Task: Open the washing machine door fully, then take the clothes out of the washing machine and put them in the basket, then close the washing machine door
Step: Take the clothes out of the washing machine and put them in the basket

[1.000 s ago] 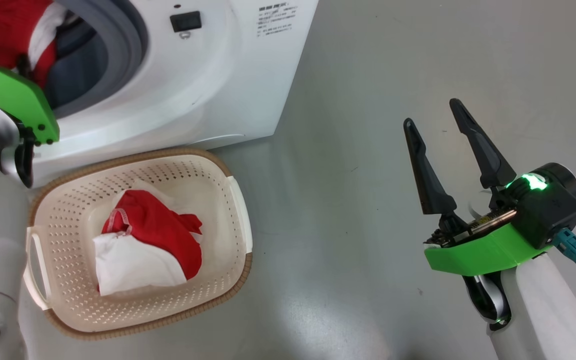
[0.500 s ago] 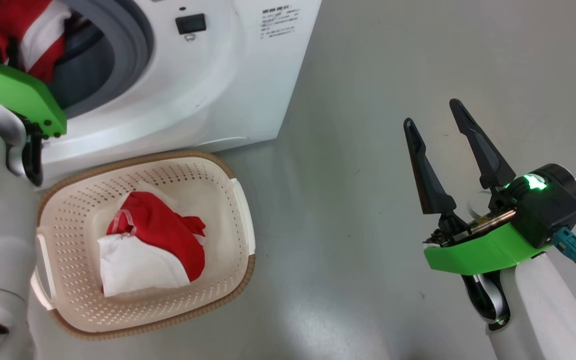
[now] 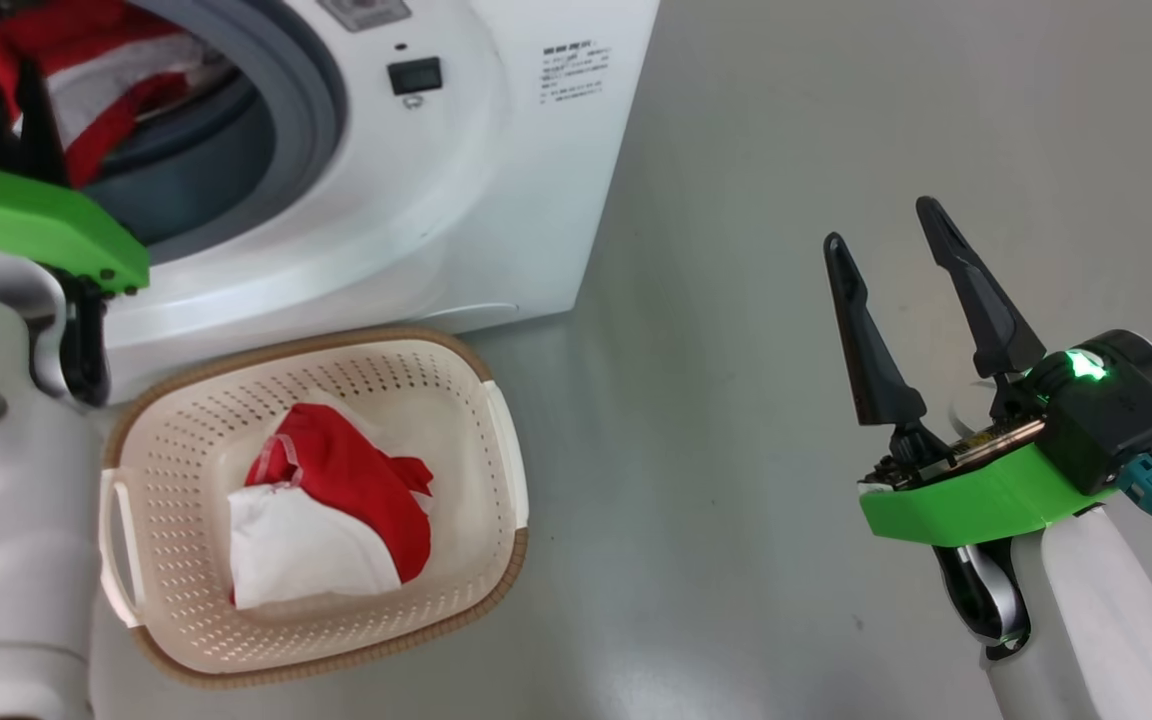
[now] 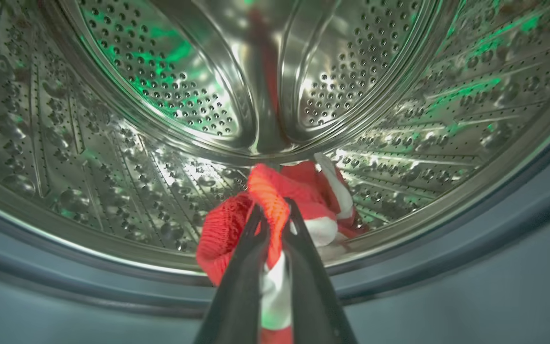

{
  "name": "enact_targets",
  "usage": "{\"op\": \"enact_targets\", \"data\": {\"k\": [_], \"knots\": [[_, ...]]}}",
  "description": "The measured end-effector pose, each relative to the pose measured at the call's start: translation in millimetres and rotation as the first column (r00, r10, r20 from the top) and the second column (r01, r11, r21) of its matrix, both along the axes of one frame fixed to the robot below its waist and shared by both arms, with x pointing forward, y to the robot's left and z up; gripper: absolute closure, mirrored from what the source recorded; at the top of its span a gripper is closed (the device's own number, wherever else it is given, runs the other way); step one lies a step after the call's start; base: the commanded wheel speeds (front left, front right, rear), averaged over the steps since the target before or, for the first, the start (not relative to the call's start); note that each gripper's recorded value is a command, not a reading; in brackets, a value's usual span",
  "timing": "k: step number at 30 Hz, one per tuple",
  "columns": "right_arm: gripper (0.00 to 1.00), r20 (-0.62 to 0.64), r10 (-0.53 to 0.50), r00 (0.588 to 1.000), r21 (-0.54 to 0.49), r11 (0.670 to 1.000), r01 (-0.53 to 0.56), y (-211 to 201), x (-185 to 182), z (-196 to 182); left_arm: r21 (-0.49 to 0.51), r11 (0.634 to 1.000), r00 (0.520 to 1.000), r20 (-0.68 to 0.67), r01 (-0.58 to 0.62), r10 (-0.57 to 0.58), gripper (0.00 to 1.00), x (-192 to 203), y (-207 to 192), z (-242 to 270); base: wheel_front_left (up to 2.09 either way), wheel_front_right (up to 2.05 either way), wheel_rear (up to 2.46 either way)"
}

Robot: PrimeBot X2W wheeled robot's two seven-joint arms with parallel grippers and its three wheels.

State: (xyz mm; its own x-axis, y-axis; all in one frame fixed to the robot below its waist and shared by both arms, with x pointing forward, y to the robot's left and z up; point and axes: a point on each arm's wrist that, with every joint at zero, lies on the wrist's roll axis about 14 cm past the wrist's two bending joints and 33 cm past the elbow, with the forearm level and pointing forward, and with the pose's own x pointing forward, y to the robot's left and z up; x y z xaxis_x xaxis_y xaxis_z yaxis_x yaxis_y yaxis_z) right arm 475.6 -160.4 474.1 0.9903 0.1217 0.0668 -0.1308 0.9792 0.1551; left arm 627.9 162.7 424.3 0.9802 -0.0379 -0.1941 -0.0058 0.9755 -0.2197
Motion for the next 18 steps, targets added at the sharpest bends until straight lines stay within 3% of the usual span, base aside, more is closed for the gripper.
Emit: {"op": "enact_targets", "data": {"k": [18], "knots": [[0.00, 0.050, 0.022, 0.999, 0.006, 1.000, -0.022, 8, -29, 30, -0.063, 0.997, 0.977, 0.206, -0.036, 0.048, 1.00, -64, 11, 68, 0.00, 0.00, 0.00]]}}
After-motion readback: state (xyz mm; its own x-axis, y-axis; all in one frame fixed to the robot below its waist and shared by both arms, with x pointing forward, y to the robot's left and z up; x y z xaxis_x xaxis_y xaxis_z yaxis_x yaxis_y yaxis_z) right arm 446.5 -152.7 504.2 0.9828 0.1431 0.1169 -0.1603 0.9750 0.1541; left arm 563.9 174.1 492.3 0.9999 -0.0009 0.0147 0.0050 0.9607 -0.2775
